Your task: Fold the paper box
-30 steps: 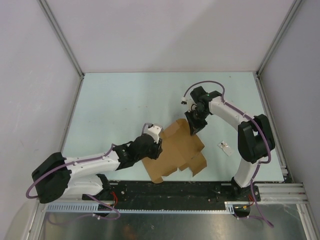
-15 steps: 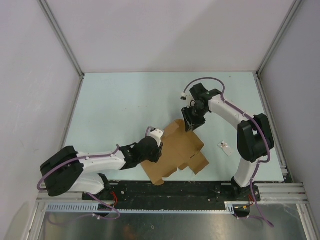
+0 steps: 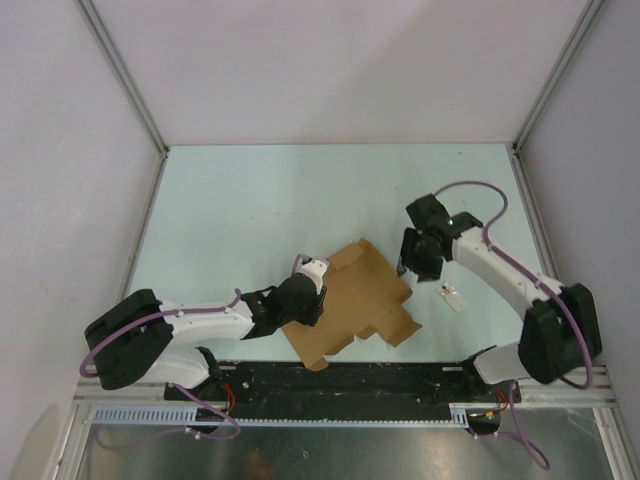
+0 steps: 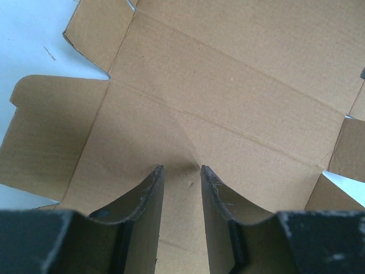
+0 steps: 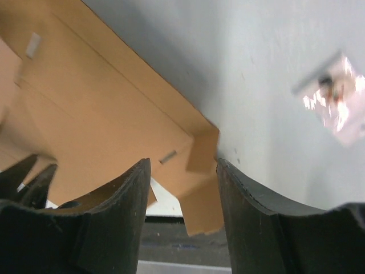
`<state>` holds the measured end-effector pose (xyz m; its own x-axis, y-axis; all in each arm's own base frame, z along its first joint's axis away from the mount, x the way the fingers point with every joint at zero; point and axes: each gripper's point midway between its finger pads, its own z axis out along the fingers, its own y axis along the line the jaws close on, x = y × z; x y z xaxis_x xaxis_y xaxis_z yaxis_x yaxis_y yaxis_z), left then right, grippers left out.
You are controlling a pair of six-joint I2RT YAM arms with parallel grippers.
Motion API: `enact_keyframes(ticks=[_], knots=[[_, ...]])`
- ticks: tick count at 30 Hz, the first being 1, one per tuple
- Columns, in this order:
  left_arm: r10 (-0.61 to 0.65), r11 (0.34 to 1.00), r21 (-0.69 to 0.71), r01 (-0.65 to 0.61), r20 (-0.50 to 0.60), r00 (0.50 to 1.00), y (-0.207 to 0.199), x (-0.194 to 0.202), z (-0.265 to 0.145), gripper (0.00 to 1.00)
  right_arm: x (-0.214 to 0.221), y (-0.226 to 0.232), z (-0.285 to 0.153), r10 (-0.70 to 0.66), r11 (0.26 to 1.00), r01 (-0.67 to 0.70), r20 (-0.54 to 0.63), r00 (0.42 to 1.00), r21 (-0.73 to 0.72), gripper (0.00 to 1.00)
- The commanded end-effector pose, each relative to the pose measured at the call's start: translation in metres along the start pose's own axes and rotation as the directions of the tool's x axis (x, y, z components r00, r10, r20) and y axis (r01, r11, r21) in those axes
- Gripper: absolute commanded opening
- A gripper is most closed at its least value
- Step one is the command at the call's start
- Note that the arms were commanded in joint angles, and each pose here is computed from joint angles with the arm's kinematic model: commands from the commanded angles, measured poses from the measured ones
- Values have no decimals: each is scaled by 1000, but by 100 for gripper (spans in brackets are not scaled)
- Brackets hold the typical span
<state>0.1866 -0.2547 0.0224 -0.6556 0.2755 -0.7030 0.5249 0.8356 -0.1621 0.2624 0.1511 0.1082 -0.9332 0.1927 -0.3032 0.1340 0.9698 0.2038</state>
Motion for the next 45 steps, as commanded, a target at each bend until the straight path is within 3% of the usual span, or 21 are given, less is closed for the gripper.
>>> enact_keyframes(ticks=[1, 6, 16, 17, 21, 34, 45], knots=[[-23, 999, 27, 22, 20, 1000, -8, -5, 1, 37, 41, -17, -11, 250, 967, -252, 35, 967, 31, 55], [-24, 999, 29, 23, 22, 999, -9, -7, 1, 37, 74, -24, -39, 371, 928, -369, 75, 925, -47, 51], [-24, 999, 37, 24, 17, 1000, -12, -9, 3, 37, 130, -34, -45, 352, 935, -352, 9, 936, -43, 29], [-23, 999, 39, 22, 14, 1000, -13, -9, 4, 37, 132, -33, -43, 350, 936, -349, 5, 937, -48, 29], [-21, 999, 38, 20, 13, 1000, -13, -10, 5, 37, 146, -35, -33, 337, 940, -339, -39, 941, -39, 50], [-12, 999, 35, 12, 10, 1000, -13, -11, 5, 36, 145, -24, -5, 333, 940, -335, -35, 942, -67, 50], [-12, 999, 32, 12, 3, 1000, -12, -8, 5, 36, 124, 0, -3, 338, 928, -329, 21, 941, -176, 50]])
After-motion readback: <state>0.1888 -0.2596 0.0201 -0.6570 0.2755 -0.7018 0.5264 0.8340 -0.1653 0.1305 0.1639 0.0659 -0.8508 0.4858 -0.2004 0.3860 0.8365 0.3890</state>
